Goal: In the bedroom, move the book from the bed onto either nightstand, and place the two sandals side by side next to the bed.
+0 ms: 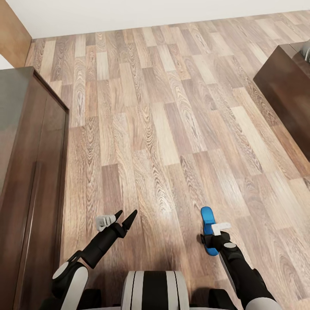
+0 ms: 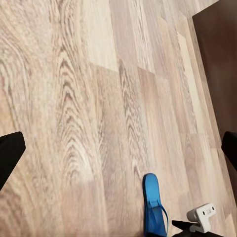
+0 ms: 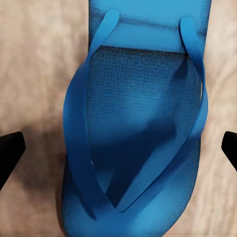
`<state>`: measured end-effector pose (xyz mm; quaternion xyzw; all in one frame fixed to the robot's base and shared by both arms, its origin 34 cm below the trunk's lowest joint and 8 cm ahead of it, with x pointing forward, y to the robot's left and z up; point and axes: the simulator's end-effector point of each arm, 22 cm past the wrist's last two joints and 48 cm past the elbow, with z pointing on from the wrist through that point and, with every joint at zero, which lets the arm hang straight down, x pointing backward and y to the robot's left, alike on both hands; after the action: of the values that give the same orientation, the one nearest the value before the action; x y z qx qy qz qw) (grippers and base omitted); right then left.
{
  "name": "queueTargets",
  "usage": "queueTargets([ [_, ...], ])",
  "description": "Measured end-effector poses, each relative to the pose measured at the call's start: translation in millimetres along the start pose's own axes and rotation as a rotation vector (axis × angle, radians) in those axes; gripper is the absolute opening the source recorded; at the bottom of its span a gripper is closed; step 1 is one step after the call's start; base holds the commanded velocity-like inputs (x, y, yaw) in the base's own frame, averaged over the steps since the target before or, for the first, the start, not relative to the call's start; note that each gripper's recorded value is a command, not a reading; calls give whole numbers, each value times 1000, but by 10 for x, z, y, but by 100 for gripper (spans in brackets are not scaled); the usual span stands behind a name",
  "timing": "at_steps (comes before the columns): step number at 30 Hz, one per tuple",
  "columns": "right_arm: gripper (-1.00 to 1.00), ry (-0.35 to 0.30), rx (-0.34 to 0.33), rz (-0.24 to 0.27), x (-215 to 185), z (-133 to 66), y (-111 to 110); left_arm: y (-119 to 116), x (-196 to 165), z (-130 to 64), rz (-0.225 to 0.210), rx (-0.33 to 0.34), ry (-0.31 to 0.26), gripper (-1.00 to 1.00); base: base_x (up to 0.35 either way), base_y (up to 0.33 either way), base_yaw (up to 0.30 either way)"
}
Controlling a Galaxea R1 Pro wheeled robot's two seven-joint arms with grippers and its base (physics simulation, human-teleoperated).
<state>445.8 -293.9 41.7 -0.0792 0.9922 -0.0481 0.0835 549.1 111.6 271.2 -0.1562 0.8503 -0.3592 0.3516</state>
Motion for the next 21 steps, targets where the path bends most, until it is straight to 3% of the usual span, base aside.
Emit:
queueTargets([
  [21,100,16,-3,-2,80,48,20,63,64,12,-8,-10,12,100,-2,0,0],
])
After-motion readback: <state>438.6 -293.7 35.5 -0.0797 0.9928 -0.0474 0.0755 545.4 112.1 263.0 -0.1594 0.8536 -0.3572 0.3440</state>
